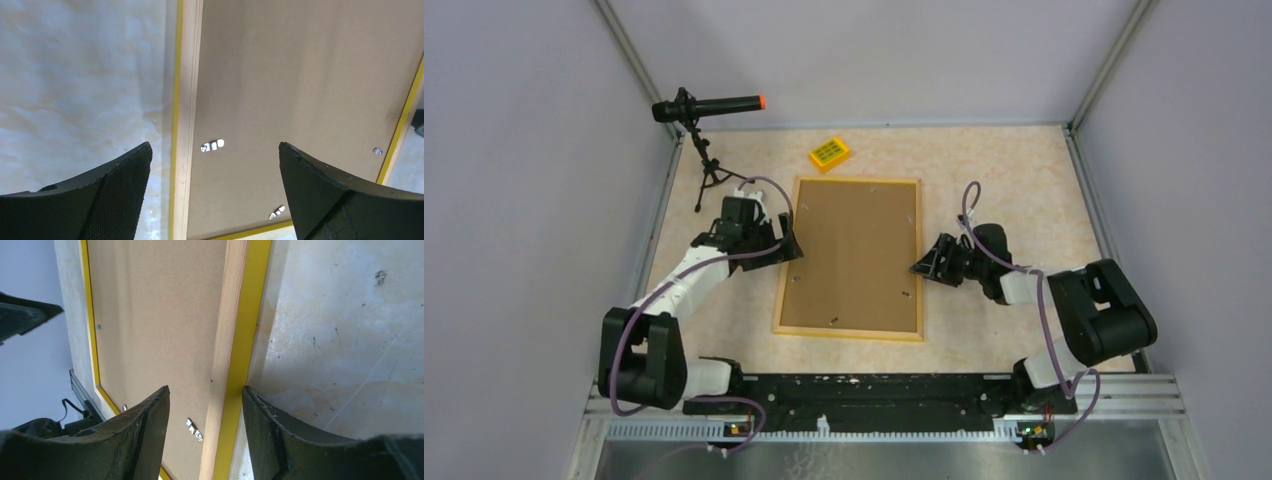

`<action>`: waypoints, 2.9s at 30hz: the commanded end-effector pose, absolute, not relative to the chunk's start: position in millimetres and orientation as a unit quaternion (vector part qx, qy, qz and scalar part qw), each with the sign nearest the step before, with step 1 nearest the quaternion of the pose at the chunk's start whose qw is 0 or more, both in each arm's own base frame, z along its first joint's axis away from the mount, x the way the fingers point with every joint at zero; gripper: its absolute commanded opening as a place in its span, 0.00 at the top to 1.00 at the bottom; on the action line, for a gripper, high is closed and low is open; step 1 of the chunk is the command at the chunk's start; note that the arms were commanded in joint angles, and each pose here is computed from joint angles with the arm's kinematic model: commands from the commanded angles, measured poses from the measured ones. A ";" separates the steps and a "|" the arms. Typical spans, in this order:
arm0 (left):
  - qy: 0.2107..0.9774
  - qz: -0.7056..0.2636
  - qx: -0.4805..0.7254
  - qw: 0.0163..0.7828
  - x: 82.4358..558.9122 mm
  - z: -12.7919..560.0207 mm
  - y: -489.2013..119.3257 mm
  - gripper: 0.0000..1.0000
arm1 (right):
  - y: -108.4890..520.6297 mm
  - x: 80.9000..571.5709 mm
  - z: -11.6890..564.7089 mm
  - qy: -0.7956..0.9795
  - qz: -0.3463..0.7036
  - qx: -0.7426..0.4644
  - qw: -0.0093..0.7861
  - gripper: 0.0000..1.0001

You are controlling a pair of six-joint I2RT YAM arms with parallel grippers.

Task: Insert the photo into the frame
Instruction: Place the photo frame item in the photo frame, then install the photo frame at the center of the board.

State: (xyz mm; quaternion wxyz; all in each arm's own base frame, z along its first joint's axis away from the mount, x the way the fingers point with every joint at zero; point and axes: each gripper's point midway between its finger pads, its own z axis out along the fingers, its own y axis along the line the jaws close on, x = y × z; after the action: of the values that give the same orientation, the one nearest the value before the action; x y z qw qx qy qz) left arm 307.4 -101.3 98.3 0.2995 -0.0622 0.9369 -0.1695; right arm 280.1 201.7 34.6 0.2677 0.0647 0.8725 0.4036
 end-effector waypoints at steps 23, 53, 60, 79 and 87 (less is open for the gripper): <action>0.917 -0.232 0.031 0.322 314.1 151.8 -146.0 0.01 | 170.4 239.6 34.0 0.961 0.104 -0.049 0.253 0.16; 0.759 -0.298 0.190 0.547 330.0 325.1 -224.6 0.01 | 182.8 244.2 17.9 0.972 0.007 -0.048 0.232 0.58; 0.758 -0.308 0.193 0.541 327.8 323.5 -227.7 0.01 | 184.6 244.8 32.9 0.968 0.020 -0.055 0.244 0.51; 0.767 -0.315 0.194 0.524 330.1 310.6 -232.9 0.01 | 182.3 238.5 24.5 0.971 0.023 -0.033 0.236 0.71; 0.769 -0.313 0.192 0.523 331.2 308.8 -232.8 0.01 | 185.7 236.0 18.4 0.973 0.031 -0.017 0.227 0.83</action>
State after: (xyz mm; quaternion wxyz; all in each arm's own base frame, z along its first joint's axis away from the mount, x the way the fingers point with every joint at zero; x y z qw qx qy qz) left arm 328.7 -229.5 300.1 0.5085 0.1878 0.7831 -0.3048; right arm 248.2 181.9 29.0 0.2477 -0.0165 0.9685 0.0213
